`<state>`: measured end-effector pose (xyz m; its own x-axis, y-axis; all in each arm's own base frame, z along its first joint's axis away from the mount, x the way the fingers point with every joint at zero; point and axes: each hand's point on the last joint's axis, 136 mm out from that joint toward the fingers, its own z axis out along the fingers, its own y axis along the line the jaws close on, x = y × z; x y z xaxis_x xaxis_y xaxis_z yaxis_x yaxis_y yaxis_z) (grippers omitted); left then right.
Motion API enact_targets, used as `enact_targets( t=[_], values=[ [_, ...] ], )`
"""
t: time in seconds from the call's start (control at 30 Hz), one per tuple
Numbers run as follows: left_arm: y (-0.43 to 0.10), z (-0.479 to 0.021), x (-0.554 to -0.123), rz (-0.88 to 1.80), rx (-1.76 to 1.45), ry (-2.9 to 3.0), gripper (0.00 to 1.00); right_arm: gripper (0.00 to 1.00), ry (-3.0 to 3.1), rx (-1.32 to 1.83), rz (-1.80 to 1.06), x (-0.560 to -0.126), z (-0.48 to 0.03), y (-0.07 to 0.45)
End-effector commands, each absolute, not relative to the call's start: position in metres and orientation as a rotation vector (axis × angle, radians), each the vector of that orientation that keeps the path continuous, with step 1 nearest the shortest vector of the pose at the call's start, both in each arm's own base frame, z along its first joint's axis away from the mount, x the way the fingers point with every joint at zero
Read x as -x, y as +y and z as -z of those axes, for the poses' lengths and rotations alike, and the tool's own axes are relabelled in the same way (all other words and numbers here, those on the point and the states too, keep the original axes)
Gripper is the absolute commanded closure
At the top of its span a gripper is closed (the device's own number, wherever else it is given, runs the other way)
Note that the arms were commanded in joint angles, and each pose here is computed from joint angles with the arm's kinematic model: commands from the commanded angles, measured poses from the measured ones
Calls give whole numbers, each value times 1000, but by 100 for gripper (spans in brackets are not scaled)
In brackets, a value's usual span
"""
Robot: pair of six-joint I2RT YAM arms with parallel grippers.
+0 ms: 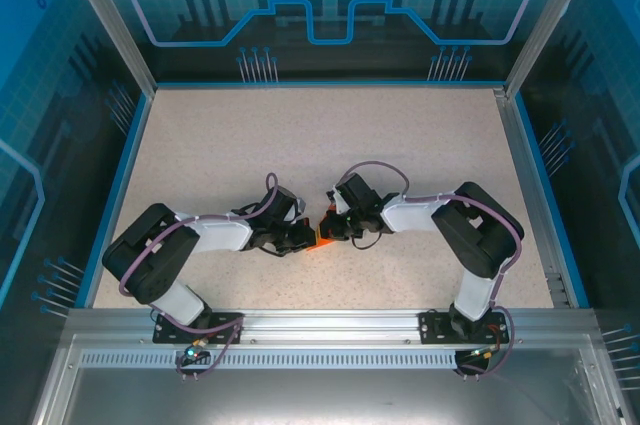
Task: Fold a paper plane with a square sheet of paper (pick it up from the middle)
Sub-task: Fourth fold the wing at the center of the table.
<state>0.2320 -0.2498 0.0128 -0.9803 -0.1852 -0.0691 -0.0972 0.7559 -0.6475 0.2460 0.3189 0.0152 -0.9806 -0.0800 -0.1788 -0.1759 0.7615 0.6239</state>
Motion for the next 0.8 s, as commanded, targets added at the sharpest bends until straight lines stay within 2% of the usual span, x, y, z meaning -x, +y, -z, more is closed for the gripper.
enact_targets(
  t=[0.0,0.27,0.77],
  values=[
    [-232,8,-217,910,290,2920,100,99,2803,223,-1070,-241,-19,326],
    [-224,12,-212,846,324,2951,100,100,2899,99,-878,-251,9,299],
    [-211,25,-196,777,365,3014,100,100,2812,-187,-735,-318,17,206]
  ],
)
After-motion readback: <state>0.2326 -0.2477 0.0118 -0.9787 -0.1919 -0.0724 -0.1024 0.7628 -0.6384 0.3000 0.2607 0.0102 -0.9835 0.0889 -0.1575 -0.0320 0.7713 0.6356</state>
